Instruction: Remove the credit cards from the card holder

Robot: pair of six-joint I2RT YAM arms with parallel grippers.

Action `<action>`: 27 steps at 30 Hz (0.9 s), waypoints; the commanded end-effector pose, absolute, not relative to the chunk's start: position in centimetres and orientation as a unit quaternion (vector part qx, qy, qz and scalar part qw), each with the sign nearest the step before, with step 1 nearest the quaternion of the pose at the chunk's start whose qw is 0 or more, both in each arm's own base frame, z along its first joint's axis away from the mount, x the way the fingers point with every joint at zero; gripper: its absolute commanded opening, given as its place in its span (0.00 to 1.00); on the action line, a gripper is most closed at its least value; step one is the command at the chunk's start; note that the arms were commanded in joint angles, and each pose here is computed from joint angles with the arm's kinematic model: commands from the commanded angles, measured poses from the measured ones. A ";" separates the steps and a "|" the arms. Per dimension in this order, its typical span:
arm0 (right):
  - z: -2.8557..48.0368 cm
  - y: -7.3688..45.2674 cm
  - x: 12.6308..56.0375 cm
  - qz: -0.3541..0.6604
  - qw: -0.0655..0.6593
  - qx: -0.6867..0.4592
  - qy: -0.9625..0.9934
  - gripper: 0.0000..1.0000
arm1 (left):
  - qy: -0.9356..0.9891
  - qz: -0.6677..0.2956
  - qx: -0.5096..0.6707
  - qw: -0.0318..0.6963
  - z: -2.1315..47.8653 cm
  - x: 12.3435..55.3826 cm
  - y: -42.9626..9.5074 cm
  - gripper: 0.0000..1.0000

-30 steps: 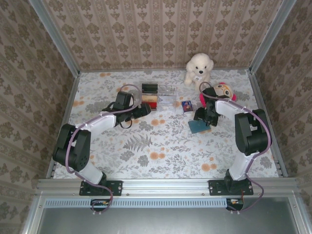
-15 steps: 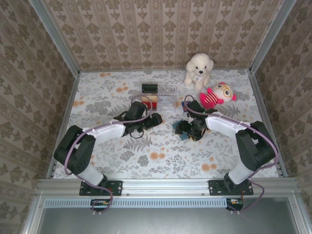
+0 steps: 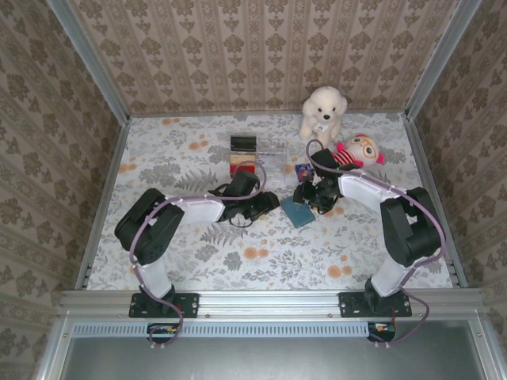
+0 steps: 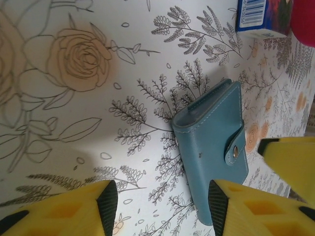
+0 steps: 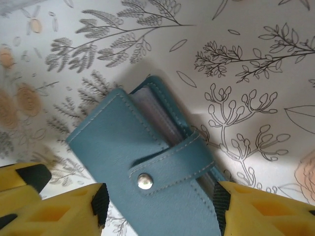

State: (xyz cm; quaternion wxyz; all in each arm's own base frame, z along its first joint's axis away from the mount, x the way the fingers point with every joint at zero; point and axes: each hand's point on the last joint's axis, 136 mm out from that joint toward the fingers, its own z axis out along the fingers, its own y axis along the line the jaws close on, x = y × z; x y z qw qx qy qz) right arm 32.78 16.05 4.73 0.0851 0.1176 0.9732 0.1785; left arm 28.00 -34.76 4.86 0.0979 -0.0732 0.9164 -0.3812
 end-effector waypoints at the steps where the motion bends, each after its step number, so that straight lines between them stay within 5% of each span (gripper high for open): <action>1: 4.7 16.5 34.0 0.181 0.096 0.098 0.974 0.59 | 0.908 -0.402 -0.073 0.090 5.9 28.4 -36.2 0.53; 19: 2.6 19.9 32.5 0.283 0.030 0.144 0.948 0.53 | 0.896 -0.426 -0.118 0.052 3.1 28.0 -36.7 0.39; 27: 2.6 19.2 31.5 0.271 0.029 0.182 0.945 0.55 | 0.897 -0.416 -0.139 0.064 3.4 27.3 -35.0 0.49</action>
